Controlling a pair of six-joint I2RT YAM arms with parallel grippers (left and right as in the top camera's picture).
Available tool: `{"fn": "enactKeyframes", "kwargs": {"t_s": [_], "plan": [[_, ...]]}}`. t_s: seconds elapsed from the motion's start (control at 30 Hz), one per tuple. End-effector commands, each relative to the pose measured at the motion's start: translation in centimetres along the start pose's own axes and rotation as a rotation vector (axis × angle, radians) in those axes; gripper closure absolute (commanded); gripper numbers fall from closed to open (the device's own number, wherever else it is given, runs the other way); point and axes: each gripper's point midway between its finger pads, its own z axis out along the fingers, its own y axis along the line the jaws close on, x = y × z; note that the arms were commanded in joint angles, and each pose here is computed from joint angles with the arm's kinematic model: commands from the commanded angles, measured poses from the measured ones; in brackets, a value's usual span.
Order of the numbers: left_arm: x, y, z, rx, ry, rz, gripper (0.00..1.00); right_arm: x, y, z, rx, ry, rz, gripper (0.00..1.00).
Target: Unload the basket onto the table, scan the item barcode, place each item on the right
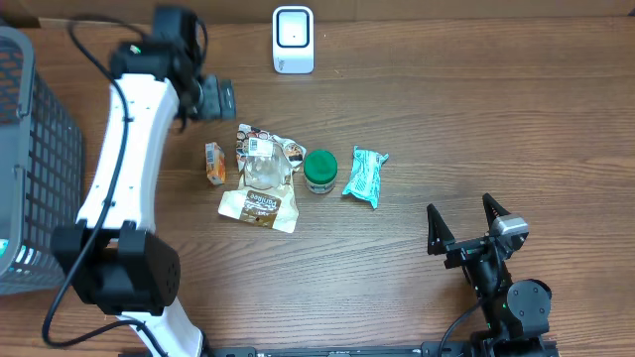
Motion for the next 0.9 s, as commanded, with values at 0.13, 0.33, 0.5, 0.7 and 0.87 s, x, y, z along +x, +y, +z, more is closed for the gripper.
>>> {"fn": "enactKeyframes", "kwargs": {"t_s": [0.13, 0.33, 0.5, 0.7, 0.87], "plan": [[-4.9, 0.6, -12.5, 0.033, -0.284, -0.003, 0.01, 0.2, 0.1, 0.0, -0.006, -0.002, -0.004, 0.00], [-4.2, 5.7, -17.6, -0.040, -0.352, -0.216, 0.00, 0.2, 0.1, 0.0, -0.006, -0.002, -0.004, 0.00], [-2.0, 14.3, -19.8, -0.195, -0.373, -0.547, 0.00, 0.2, 0.1, 0.0, -0.006, -0.002, -0.004, 0.00], [1.2, 24.1, -20.0, -0.343, -0.349, -0.807, 0.04, 0.2, 0.1, 0.0, -0.006, -0.002, -0.004, 0.00], [5.4, 29.9, -18.1, -0.440, -0.227, -0.959, 0.07, 0.2, 0.1, 0.0, -0.006, -0.002, -0.004, 0.00]]}}
